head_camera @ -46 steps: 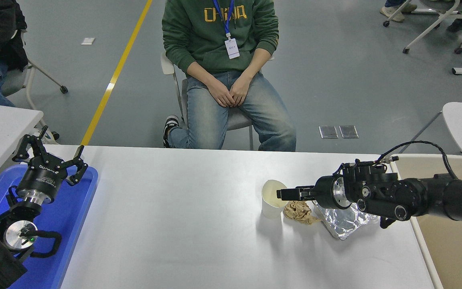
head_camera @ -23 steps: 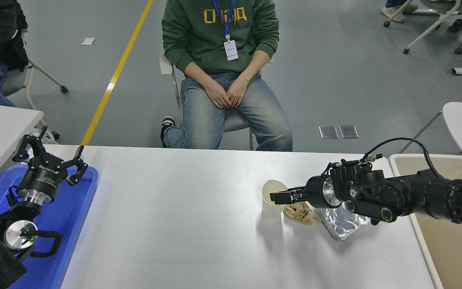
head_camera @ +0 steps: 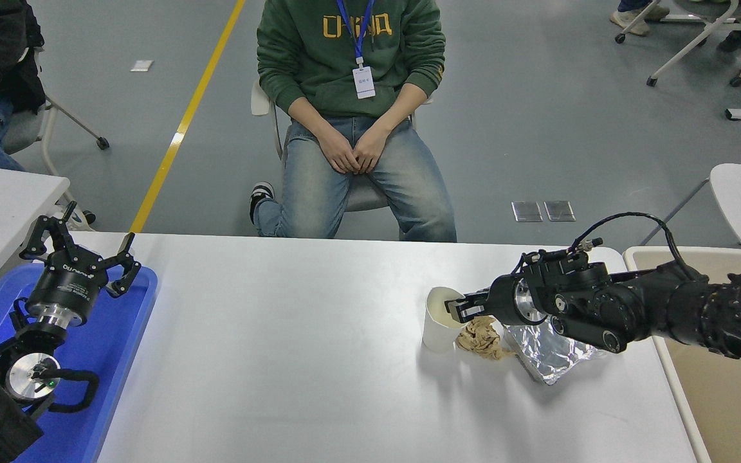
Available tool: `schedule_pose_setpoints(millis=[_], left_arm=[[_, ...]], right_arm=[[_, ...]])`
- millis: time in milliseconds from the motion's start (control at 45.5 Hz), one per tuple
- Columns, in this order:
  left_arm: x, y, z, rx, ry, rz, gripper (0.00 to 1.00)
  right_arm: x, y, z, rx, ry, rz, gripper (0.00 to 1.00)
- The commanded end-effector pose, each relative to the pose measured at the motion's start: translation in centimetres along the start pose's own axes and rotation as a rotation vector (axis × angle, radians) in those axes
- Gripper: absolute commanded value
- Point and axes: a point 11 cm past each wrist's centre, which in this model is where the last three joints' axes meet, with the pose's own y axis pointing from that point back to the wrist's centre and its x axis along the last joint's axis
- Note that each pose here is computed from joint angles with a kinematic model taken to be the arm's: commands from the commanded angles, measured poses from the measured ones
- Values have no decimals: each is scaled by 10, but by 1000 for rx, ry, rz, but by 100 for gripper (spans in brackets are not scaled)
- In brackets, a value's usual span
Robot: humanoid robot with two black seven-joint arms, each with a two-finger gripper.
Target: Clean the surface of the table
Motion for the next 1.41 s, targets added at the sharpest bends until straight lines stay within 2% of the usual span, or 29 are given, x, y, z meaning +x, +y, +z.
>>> schedule_pose_setpoints(millis=[0,308,571,879,1385], left_arm=[[0,0,0,1,0,0,100],[0,0,0,1,0,0,100],[0,0,0,-1,0,0,100],[0,0,0,1,0,0,100],[0,0,0,1,0,0,100]], right_arm=[[3,1,0,7,-12,5,0],[8,4,0,13,-35,22,0],[46,33,27,-24,-112,110,0],[80,110,70,-54,-218,219,0],[120,277,111,-114,-329,346,0]])
